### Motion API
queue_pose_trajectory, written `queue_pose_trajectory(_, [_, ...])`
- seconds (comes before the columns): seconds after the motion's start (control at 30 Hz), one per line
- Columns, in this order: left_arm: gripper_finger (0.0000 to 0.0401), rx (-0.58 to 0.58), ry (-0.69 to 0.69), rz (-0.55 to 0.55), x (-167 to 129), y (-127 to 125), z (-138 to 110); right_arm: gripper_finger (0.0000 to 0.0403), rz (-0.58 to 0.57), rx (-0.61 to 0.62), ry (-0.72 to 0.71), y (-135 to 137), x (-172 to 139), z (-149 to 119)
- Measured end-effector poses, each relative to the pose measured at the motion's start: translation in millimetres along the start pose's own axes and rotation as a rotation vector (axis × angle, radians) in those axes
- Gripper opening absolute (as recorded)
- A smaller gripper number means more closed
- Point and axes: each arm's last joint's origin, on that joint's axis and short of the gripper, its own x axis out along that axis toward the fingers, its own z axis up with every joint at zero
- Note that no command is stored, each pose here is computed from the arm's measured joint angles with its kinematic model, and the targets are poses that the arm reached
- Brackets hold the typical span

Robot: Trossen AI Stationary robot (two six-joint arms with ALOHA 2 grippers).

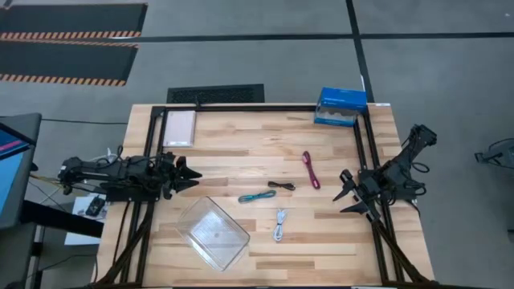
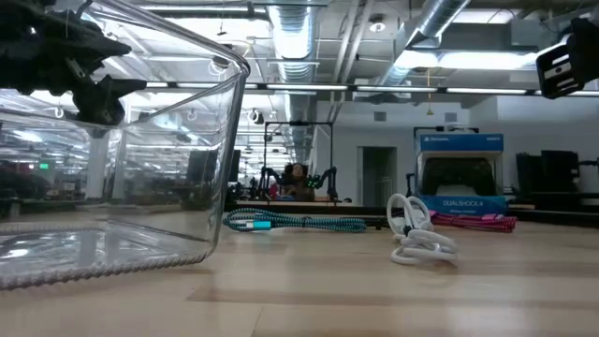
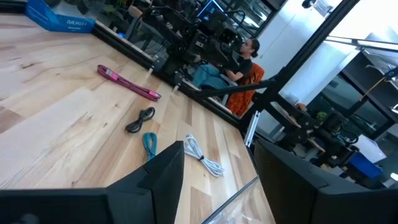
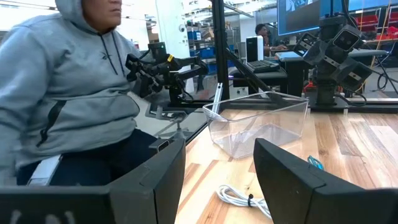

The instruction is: Pick and place USB-C Cables

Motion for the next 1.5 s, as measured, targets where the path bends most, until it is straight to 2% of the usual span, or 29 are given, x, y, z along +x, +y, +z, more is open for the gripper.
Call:
queue_pose_trajectory(0.4, [0.0185, 0.000, 0.000, 0.000, 0, 0, 0, 0.0217, 0.000, 0.000, 0.000, 0, 0, 0])
queue_pose_trajectory(0.5, [0.0185, 0.000, 0.000, 0.000, 0, 0, 0, 0.0217, -0.032, 0.003, -0.044, -1, 0, 5])
queue_pose_trajectory(0.63, [0.0185, 0.000, 0.000, 0.000, 0, 0, 0, 0.0217, -0.077, -0.134, -0.059, -3, 0, 9])
queue_pose_trajectory(0.77, [0.0185, -0.008, -0.011, 0.011, 0, 0, 0, 0.0217, -0.093, -0.189, -0.083, -4, 0, 13])
queue_pose_trajectory(0.97, [0.0185, -0.024, -0.031, 0.029, 0, 1, 1, 0.0217, -0.115, -0.140, -0.206, -5, -2, 25])
queue_pose_trajectory(1.07, [0.0185, -0.074, -0.067, 0.053, 0, 1, 3, 0.0217, -0.112, -0.071, -0.274, -5, -3, 32])
queue_pose_trajectory(1.2, [0.0185, -0.112, -0.084, 0.071, 0, 2, 3, 0.0217, -0.118, -0.049, -0.373, -6, -7, 42])
queue_pose_trajectory(1.5, [0.0185, -0.117, -0.119, 0.103, 0, 2, 4, 0.0217, -0.169, -0.034, -0.413, -9, -8, 45])
